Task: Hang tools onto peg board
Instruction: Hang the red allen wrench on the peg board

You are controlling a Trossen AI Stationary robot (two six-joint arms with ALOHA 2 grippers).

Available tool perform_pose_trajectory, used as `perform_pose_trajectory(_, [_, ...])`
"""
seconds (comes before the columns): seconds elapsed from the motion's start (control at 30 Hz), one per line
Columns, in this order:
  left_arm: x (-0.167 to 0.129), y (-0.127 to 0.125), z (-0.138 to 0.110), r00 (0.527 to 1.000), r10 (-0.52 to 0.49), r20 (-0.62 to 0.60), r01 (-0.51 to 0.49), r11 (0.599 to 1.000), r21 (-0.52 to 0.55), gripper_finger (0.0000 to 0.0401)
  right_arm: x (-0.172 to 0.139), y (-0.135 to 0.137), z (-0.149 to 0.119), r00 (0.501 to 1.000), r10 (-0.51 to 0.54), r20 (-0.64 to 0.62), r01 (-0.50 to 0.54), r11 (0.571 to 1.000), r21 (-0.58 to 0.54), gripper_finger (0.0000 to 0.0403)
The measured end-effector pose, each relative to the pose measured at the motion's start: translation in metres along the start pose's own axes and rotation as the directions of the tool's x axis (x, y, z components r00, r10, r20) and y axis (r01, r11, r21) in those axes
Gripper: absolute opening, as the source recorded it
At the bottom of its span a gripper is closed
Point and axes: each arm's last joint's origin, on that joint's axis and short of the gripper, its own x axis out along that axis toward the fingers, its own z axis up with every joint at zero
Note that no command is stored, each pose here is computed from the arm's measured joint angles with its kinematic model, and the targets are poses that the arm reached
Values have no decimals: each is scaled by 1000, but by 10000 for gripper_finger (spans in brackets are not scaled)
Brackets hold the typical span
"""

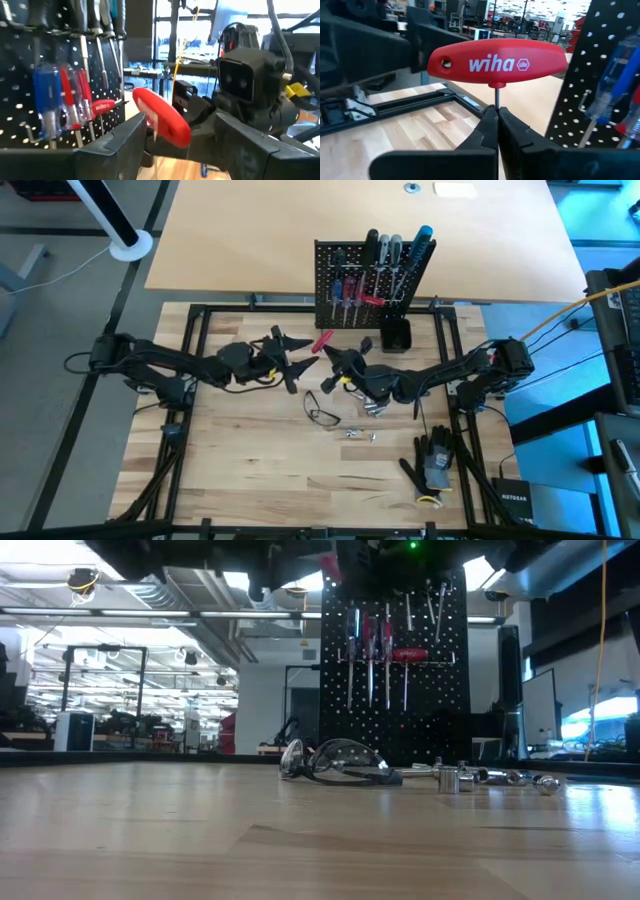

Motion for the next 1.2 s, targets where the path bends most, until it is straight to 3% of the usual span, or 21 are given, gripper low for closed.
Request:
perform_pose_trajectory(0.3, [11,-3,-9,999,13,-45,-12,1000,25,211,0,1,1,1000,26,12,-26,1000,16,3])
perform_pose_trajectory(0.8, [11,-2,-4,1000,25,-10,-25,1000,11,123,0,1,1,999,44,13,-44,999,15,3])
perform_pose_trajectory(1.07, [10,-2,-3,1000,29,-5,-28,999,33,47,0,2,2,998,66,15,-67,998,16,3])
perform_pose_trajectory(1.2, [10,-2,-3,1000,28,-9,-27,999,41,44,0,2,1,996,83,15,-83,996,15,3])
